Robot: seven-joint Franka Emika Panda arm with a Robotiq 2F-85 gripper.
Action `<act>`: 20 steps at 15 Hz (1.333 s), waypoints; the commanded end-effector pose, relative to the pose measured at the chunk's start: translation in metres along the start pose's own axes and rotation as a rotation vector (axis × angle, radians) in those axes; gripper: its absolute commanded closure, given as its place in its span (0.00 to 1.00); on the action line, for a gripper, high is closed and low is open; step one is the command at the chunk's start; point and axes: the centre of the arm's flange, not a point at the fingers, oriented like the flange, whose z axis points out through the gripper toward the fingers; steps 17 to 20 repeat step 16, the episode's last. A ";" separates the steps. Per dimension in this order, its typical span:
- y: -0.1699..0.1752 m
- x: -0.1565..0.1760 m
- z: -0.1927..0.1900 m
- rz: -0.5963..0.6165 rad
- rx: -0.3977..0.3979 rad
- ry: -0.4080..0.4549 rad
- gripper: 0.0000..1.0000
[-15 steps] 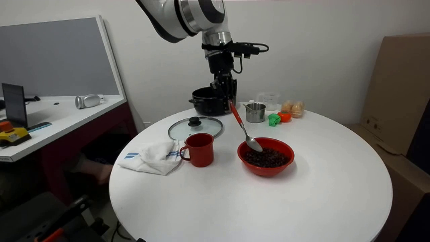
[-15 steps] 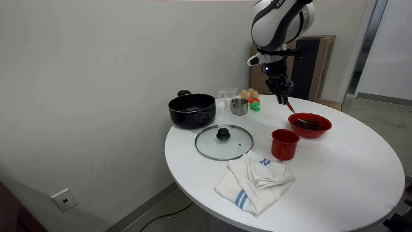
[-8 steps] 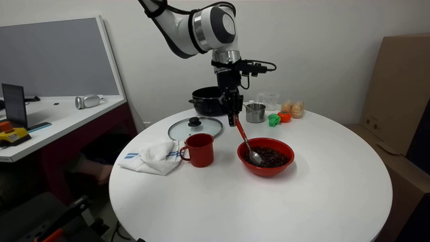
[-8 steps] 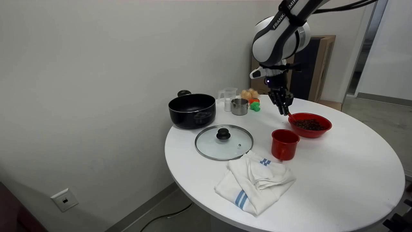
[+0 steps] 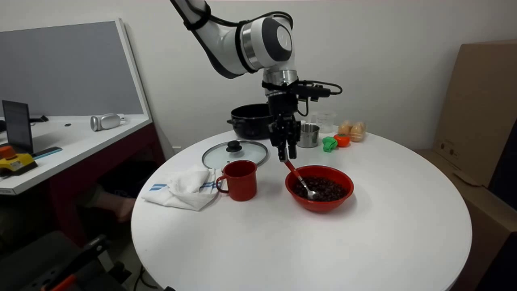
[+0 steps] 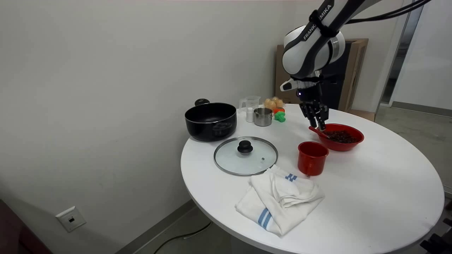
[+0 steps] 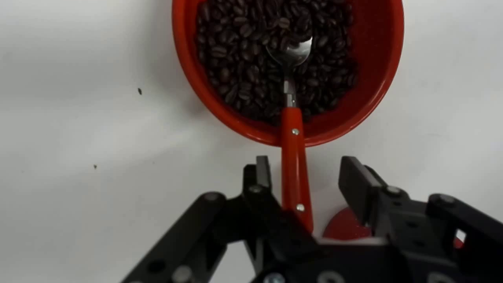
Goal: Use the spoon to scoop some beans from the bowl into the cup
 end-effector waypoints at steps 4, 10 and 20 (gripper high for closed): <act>-0.020 -0.010 -0.022 0.164 -0.032 -0.041 0.01; -0.064 -0.030 -0.095 0.502 -0.099 -0.014 0.00; -0.051 -0.034 -0.094 0.485 -0.097 0.009 0.00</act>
